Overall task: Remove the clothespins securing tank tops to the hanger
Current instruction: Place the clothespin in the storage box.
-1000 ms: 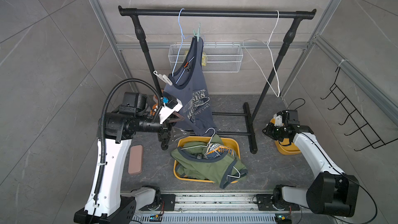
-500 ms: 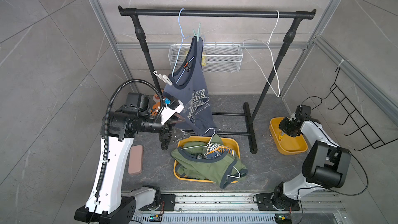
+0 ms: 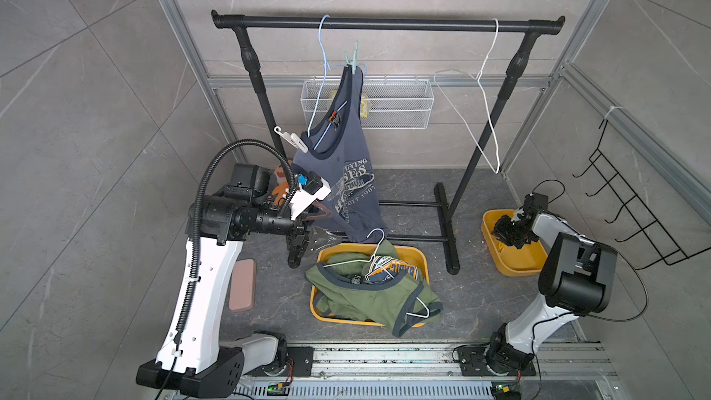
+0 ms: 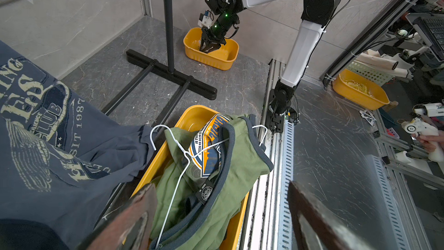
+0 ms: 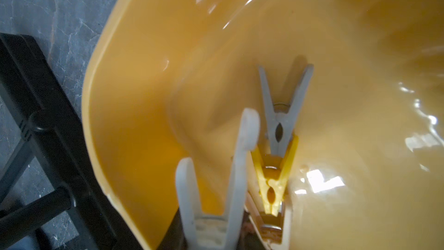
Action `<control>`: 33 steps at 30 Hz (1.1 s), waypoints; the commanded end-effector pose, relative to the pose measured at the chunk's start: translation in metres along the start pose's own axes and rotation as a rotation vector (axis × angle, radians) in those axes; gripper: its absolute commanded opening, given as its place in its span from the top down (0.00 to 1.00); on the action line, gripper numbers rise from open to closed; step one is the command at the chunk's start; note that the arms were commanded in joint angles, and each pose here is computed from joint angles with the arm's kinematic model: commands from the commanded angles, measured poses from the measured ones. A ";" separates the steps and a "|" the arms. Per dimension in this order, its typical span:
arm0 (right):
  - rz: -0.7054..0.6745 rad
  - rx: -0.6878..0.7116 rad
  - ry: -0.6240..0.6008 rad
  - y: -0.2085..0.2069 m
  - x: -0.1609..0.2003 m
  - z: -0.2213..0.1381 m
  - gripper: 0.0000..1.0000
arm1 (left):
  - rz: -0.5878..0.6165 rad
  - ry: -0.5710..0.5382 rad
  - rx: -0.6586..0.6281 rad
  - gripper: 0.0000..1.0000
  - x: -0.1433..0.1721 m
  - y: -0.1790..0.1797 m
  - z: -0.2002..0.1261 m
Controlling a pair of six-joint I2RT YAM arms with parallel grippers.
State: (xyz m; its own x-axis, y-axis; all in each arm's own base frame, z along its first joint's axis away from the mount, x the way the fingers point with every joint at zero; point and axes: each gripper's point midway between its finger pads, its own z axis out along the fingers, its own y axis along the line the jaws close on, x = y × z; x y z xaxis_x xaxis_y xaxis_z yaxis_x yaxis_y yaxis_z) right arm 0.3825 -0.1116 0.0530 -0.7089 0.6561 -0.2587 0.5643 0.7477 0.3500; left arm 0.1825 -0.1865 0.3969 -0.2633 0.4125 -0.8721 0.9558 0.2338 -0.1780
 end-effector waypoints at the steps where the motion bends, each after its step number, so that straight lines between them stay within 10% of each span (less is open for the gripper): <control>1: -0.005 -0.021 0.009 0.006 -0.005 0.004 0.87 | 0.035 -0.014 0.015 0.12 -0.002 -0.002 0.002; 25: -0.019 -0.033 -0.079 0.018 -0.010 -0.043 0.63 | 0.076 -0.009 0.008 0.11 -0.001 -0.003 0.004; 33: -0.274 -0.379 -0.003 0.106 0.108 -0.136 0.72 | 0.124 0.047 -0.029 0.11 0.004 -0.017 -0.009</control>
State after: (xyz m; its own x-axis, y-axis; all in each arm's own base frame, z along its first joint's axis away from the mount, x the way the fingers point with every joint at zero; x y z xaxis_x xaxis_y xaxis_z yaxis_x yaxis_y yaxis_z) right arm 0.3505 -0.0346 0.1824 -0.7046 0.5267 -0.4755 0.2848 0.8237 0.4903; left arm 0.1791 -0.1850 0.3997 -0.1811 0.4511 -0.8739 0.9708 0.2242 -0.0854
